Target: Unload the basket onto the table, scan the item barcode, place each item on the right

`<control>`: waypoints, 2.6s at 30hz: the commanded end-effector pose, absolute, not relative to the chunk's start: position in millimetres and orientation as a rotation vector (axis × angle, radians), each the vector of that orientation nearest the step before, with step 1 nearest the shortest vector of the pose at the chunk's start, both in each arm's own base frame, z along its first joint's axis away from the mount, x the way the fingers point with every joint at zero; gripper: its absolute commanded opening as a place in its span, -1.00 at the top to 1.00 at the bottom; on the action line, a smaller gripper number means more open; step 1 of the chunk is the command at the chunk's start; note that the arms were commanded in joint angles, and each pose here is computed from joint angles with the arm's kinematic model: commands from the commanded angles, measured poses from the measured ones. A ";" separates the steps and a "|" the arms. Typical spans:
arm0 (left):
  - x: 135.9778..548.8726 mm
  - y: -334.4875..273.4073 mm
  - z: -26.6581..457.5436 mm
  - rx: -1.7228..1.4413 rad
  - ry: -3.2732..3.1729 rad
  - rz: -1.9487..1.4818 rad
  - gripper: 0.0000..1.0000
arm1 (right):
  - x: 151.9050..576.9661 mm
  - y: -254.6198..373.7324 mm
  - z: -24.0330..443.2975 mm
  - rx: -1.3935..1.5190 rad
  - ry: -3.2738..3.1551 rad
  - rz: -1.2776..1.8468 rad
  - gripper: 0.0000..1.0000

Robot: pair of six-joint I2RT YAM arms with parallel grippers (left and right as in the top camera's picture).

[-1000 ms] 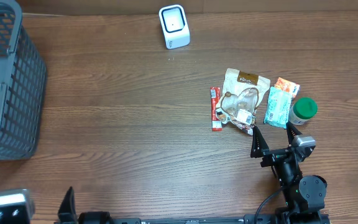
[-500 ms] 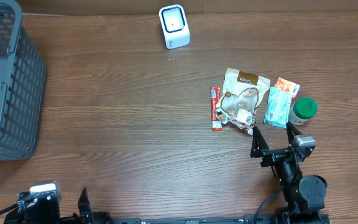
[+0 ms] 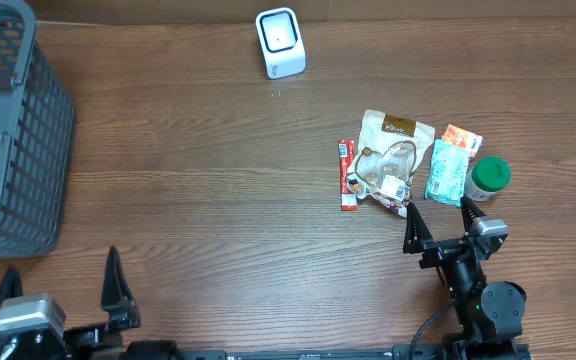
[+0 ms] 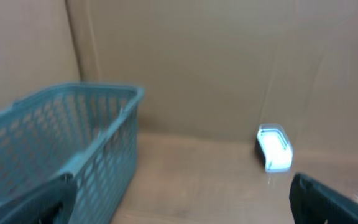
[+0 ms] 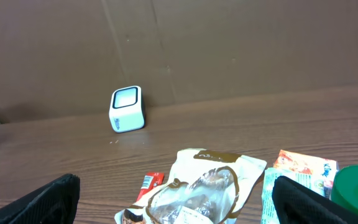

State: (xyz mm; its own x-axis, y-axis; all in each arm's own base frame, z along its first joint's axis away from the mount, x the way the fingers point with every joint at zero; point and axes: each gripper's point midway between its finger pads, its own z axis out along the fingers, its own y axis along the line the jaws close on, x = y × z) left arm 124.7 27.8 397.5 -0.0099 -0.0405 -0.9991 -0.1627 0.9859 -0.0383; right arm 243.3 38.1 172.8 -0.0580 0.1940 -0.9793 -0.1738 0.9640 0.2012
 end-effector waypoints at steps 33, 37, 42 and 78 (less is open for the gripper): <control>225.6 5.5 280.4 -0.043 1.230 -0.015 -0.99 | 243.8 35.7 170.6 0.029 1.598 0.293 -1.00; 233.9 5.8 254.8 -0.045 1.284 -0.015 -1.00 | 243.8 35.7 170.6 0.029 1.598 0.293 -1.00; 242.4 6.9 220.7 -0.051 1.382 -0.010 -0.99 | 243.8 35.7 170.5 0.029 1.598 0.293 -1.00; 245.7 14.9 156.0 0.024 1.648 0.116 -0.99 | 243.8 35.7 170.6 0.029 1.598 0.293 -1.00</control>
